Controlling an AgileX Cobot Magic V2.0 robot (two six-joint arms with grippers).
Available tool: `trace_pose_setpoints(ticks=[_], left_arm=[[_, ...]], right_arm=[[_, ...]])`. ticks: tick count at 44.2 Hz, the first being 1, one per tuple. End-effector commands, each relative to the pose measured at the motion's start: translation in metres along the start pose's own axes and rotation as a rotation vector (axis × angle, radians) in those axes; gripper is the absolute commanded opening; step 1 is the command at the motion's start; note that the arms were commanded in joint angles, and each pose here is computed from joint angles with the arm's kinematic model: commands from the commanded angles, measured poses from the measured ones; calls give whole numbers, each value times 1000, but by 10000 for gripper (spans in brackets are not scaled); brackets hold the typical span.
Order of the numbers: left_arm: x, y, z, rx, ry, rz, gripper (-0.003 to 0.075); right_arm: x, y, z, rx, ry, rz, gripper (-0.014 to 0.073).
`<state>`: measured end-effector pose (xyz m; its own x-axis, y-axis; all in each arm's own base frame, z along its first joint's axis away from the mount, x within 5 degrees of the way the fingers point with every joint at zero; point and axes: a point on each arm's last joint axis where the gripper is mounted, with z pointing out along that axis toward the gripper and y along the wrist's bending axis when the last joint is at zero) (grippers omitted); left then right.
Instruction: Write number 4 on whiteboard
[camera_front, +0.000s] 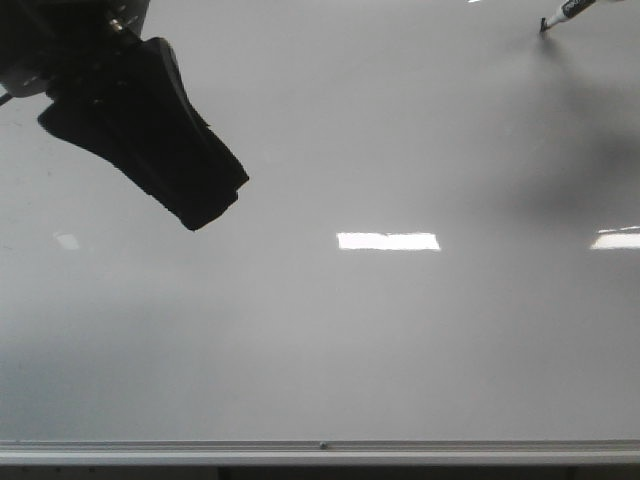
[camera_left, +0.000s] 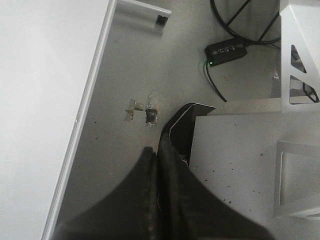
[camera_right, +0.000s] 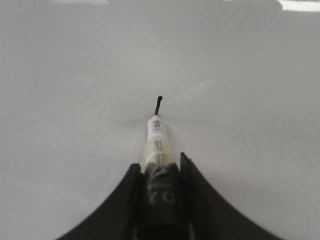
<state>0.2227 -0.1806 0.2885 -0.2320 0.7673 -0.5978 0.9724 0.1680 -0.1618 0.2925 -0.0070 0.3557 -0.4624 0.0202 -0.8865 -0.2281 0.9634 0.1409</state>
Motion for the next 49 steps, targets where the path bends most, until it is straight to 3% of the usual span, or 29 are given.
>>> trace_pose_setpoints(ticks=[1,11,18,34,40,49], left_arm=[[-15,-7,-13,-27,-87,12,-20],[-15,-7,-13,-27,-87,12,-20],[-15,-7,-13,-27,-87,12,-20],[-15,-7,-13,-27,-87,12,-20],[-15,-7,-13,-27,-87,12,-20],[-15,-7,-13,-27,-87,12,-20]], right_arm=[[-3,-1,-6,19,-28,0,-59],[27,9,6,-20,73,-5,-59],[32,7,8,3,72,2,-59],[27,-38,-18,172,9,80,-59],[28,-25,-23,99,37,68,-59],[6,-3,-47,75,-71,12,-59]])
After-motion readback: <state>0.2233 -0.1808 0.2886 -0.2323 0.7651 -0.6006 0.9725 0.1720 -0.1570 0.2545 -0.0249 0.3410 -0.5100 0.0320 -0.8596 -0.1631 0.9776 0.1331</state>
